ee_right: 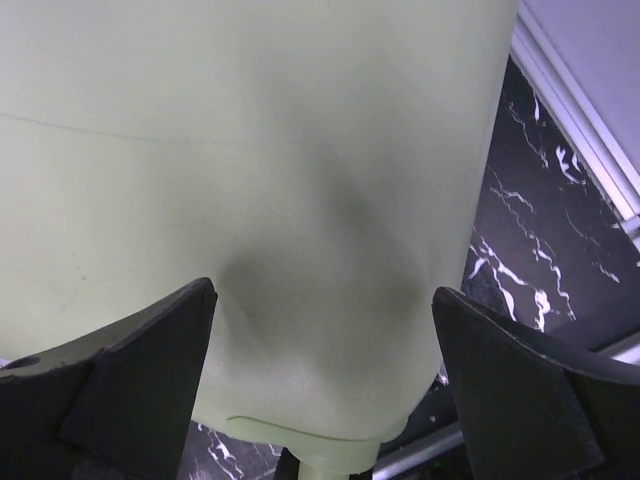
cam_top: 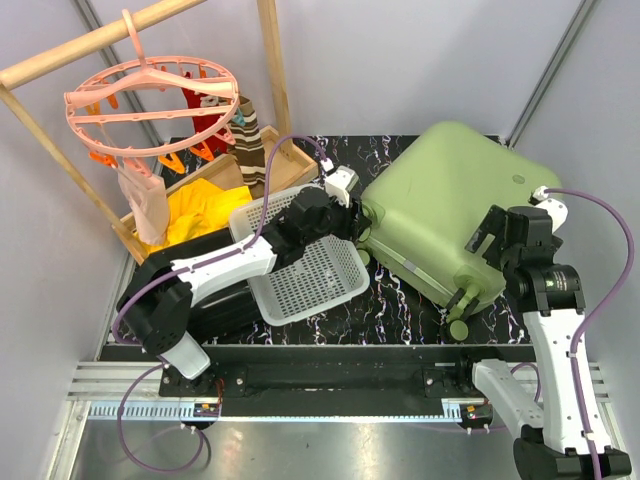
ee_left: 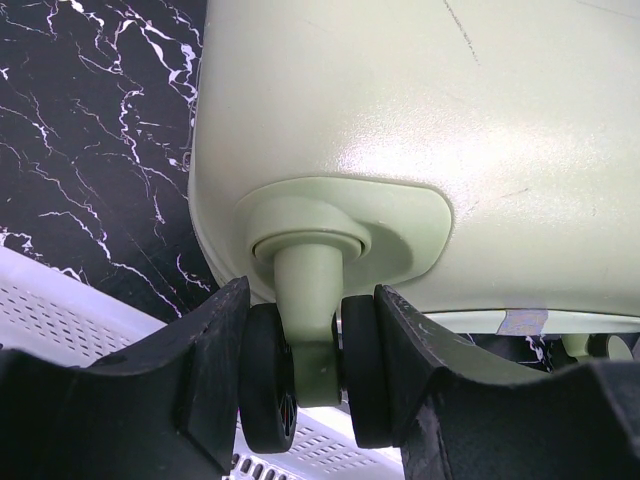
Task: Open, take out, and arrange the luggage
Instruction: Adjust the position of the luggage
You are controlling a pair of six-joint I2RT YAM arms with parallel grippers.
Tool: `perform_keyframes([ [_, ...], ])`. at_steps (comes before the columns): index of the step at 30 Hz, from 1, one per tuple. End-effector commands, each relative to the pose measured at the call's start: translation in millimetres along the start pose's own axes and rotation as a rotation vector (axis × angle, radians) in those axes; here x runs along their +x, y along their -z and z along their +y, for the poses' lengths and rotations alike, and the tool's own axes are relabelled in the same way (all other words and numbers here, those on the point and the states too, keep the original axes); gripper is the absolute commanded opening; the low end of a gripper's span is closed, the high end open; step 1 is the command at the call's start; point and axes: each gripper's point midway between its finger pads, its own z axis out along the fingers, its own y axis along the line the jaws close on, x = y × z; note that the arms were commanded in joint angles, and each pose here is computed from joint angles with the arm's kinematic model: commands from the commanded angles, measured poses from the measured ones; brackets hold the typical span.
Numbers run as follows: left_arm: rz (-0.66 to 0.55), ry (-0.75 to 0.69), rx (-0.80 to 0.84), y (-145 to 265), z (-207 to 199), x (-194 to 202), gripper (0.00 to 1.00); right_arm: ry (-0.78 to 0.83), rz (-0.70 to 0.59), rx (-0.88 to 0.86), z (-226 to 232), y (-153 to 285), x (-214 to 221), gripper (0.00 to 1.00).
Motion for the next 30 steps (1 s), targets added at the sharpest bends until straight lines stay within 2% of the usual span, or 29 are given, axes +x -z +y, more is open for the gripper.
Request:
perform_keyframes([
  [1, -0.138, -0.026, 0.007, 14, -4, -46, 0.0, -0.028, 0.037, 0.037, -4, 3, 3, 1.0],
  [7, -0.141, -0.036, 0.018, 21, -5, -47, 0.0, -0.115, 0.167, 0.064, -1, -8, 34, 1.0],
  [15, -0.147, -0.063, 0.072, 25, -12, -40, 0.0, -0.198, 0.264, -0.026, 22, -34, 64, 1.0],
  [23, -0.141, -0.039, 0.162, 22, -28, -30, 0.0, -0.234, 0.198, -0.039, 28, -69, 51, 1.0],
  [30, -0.102, -0.028, 0.259, 9, -53, -18, 0.0, -0.237, 0.141, 0.024, 17, -107, 33, 1.0],
])
